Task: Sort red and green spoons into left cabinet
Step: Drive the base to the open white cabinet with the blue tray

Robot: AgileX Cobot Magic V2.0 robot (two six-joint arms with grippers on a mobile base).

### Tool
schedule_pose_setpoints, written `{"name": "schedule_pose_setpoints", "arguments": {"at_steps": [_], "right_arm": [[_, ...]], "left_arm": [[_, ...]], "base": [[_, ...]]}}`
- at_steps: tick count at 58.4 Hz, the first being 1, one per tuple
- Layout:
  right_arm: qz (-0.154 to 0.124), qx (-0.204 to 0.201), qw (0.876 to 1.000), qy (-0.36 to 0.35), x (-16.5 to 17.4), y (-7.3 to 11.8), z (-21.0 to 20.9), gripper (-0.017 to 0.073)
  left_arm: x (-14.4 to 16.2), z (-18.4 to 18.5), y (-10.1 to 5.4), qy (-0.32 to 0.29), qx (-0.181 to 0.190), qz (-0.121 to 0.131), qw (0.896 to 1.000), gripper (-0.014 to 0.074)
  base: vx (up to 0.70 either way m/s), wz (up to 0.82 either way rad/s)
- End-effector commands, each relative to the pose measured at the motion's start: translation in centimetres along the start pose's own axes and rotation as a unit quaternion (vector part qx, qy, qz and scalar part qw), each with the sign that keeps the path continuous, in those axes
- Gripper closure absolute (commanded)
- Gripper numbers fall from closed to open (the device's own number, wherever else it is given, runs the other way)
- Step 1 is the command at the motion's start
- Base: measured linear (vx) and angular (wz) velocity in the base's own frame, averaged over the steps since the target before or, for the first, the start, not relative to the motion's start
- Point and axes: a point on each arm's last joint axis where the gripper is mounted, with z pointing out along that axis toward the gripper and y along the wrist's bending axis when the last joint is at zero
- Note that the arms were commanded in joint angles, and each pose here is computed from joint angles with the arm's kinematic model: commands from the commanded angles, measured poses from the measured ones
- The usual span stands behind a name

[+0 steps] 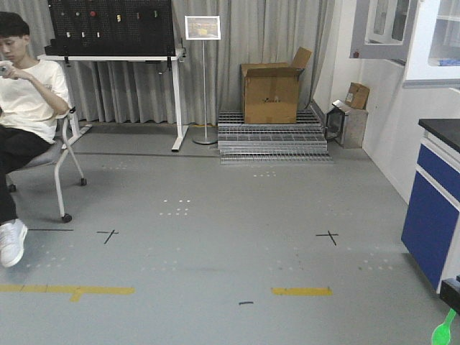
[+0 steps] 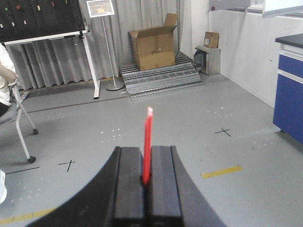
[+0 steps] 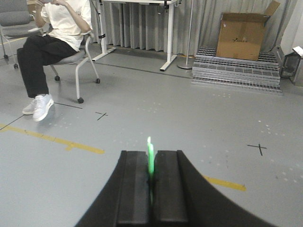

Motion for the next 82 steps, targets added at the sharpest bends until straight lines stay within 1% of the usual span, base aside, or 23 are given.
{"name": "schedule_pose_setpoints", "arguments": {"at_steps": [1, 45, 82], "right_arm": [[-0.017, 0.015, 1.000, -0.017, -1.22, -0.28, -0.26, 0.0562], [-0.017, 0.014, 1.000, -0.016, -1.21, -0.26, -0.26, 0.0562], [-0.017, 0.014, 1.000, -0.016, -1.21, -0.26, -0.26, 0.0562]], "left_arm": [[-1.57, -0.25, 0.27, -0.047, -0.015, -0.009, 0.999, 0.0597], [-1.57, -0.23, 0.27, -0.047, -0.015, -0.009, 0.999, 0.0597], [-1.59, -0.27, 0.27, -0.048, -0.015, -0.009, 0.999, 0.0597]], "base": [[0.68, -0.03], [0.69, 0.05], [0.68, -0.06]]}}
